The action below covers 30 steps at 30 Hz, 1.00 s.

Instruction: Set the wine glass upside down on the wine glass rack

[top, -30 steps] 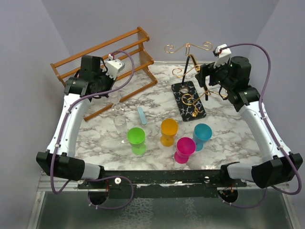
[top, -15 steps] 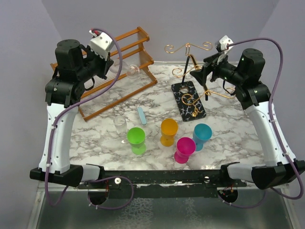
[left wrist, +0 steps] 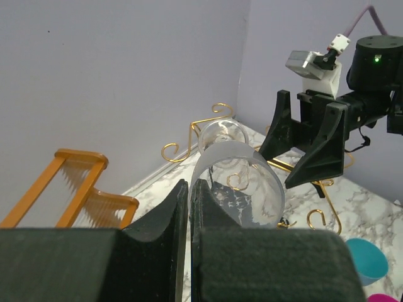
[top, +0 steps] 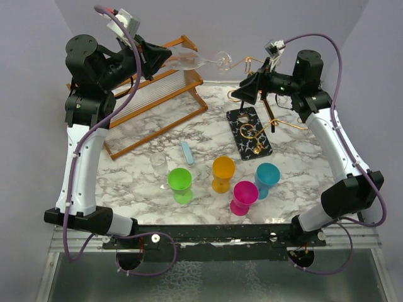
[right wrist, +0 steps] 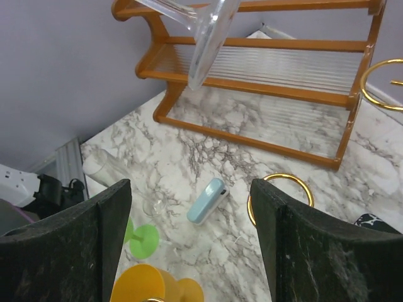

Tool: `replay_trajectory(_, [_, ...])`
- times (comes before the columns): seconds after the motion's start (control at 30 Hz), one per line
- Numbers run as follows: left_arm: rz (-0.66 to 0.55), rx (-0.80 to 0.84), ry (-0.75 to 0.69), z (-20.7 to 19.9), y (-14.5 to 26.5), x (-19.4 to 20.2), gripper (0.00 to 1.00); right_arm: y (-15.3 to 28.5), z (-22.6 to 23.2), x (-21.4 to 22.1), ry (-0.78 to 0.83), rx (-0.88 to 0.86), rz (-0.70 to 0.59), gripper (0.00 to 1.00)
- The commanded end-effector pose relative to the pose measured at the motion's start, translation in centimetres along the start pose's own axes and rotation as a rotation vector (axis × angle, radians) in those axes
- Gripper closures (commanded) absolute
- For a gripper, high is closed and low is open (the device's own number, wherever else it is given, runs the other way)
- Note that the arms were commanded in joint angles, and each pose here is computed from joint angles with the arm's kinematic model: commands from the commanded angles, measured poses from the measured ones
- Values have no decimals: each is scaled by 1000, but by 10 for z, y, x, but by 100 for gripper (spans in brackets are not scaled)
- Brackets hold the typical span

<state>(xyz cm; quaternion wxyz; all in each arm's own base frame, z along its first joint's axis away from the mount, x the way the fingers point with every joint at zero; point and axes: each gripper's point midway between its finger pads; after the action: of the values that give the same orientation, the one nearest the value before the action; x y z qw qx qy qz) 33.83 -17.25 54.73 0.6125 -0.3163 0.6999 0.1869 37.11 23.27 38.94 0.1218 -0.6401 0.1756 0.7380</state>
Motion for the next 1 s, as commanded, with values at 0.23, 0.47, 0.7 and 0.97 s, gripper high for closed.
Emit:
replay_trajectory(0.23, [-58, 101, 62, -13, -13, -14, 100, -16, 4, -45, -41, 69, -137, 32])
replay_trajectory(0.47, [-46, 109, 74, -12, -15, -7, 100, -20, -14, -52, -79, 153, -149, 42])
replay_trajectory(0.7, [-42, 111, 80, -13, -14, -5, 100, -18, -21, -58, -75, 202, -158, 56])
replay_trajectory(0.97, [-37, 121, 91, -15, -14, -2, 100, -19, -29, -55, -94, 238, -152, 62])
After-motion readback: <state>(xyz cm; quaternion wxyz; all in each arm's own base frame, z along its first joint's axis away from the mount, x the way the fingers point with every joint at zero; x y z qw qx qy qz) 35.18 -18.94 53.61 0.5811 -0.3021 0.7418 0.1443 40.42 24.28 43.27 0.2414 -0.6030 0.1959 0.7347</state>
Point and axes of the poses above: each gripper's point midway between its finger pads, its own y axis back along the fingers, its own z axis along the line the jaws close on, x = y × z, and after that the axes turned 9 degrees about y, right-handed
